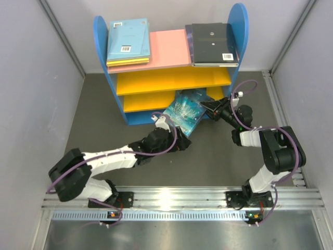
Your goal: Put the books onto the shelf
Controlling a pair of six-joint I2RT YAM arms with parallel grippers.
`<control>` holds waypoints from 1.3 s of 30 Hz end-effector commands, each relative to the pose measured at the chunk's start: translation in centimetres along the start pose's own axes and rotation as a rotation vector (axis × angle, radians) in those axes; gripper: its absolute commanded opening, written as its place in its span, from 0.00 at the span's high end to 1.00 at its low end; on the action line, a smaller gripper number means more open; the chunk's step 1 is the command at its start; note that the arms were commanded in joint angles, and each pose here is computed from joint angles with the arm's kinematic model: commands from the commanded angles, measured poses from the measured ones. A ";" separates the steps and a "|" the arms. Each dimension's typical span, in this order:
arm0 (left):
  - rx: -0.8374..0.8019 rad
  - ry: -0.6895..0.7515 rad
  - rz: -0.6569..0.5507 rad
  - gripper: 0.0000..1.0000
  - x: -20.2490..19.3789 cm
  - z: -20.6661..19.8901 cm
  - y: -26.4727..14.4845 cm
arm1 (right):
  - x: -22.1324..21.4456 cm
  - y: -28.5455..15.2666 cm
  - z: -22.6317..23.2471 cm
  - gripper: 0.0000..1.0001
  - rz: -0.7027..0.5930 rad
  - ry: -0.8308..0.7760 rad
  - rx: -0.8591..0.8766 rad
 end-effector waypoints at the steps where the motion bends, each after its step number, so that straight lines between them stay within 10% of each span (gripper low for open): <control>1: -0.112 0.031 0.017 0.05 0.9 -2.8 1.9 | 0.8 1.2 5.3 1.00 -0.004 -0.093 0.270; 8: -0.148 0.022 0.103 0.08 0.2 -4.2 5.3 | 0.5 2.0 4.4 0.94 0.040 -0.070 0.279; 18: -0.213 -0.003 0.117 0.10 1.1 -7.0 7.4 | -0.2 1.2 4.8 0.06 0.089 -0.120 0.239; 39: -0.258 -0.079 0.107 0.12 1.9 -9.8 10.2 | 0.1 -4.0 6.1 0.03 0.137 -0.521 -0.549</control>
Point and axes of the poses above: each gripper's point midway between its finger pads, its own y axis out along the fingers, its own z axis along the line the jaws close on, x = y × z, the point moved 9 cm from there along -y, back along the fingers, and after that the axes turned 6 degrees about -y, right-handed, at the moved point
